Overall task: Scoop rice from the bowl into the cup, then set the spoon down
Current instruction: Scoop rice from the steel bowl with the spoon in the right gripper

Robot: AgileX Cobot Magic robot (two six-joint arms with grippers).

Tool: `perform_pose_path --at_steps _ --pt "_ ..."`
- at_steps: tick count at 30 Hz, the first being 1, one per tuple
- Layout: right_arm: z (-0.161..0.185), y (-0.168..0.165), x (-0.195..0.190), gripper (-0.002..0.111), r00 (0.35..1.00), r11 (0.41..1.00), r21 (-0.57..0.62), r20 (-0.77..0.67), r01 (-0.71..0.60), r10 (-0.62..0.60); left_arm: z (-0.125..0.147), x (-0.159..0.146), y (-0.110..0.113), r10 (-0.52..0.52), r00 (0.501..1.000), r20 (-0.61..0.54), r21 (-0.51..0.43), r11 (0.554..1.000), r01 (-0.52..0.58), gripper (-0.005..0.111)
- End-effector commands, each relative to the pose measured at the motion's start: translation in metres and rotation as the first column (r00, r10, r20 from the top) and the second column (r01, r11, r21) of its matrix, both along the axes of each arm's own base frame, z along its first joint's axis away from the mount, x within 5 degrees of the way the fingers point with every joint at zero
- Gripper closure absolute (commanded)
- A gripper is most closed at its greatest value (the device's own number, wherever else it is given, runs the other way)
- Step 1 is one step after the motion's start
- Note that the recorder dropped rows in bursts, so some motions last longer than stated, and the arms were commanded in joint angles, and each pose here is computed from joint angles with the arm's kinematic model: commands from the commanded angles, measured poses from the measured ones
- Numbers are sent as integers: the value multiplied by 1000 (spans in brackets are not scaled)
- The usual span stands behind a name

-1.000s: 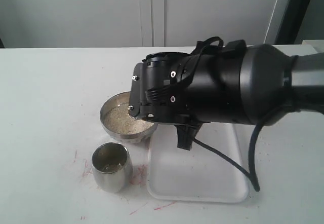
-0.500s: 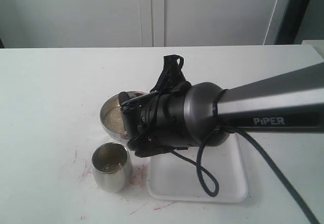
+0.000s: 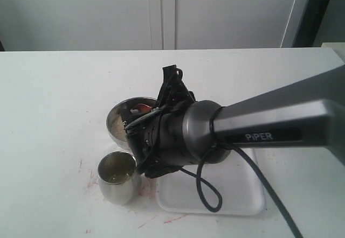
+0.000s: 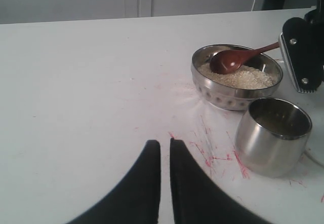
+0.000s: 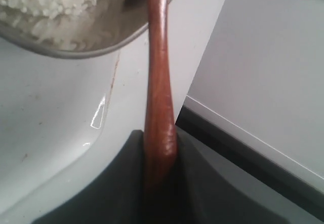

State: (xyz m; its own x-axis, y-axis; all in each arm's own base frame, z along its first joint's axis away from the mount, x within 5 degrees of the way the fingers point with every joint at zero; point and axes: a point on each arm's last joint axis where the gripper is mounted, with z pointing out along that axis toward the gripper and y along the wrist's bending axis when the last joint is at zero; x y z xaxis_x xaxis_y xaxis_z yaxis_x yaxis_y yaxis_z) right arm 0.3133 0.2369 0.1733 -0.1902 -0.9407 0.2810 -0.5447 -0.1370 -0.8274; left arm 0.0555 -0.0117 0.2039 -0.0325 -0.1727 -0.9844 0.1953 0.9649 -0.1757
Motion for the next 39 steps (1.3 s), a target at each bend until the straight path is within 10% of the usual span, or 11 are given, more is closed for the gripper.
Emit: perform_pose_path --at_steps 1,27,39 --pt "-3 -1 0 108 1000 1000 -3 5 5 -5 2 0 0 -1 1000 7 -14 1000 1 92" --pt "32 16 -4 108 961 956 232 -251 178 -118 2 0 0 -1 1000 7 -14 1000 1 92" --pt "45 -20 6 108 806 759 421 -548 496 -223 2 0 0 -1 1000 7 -14 1000 1 92"
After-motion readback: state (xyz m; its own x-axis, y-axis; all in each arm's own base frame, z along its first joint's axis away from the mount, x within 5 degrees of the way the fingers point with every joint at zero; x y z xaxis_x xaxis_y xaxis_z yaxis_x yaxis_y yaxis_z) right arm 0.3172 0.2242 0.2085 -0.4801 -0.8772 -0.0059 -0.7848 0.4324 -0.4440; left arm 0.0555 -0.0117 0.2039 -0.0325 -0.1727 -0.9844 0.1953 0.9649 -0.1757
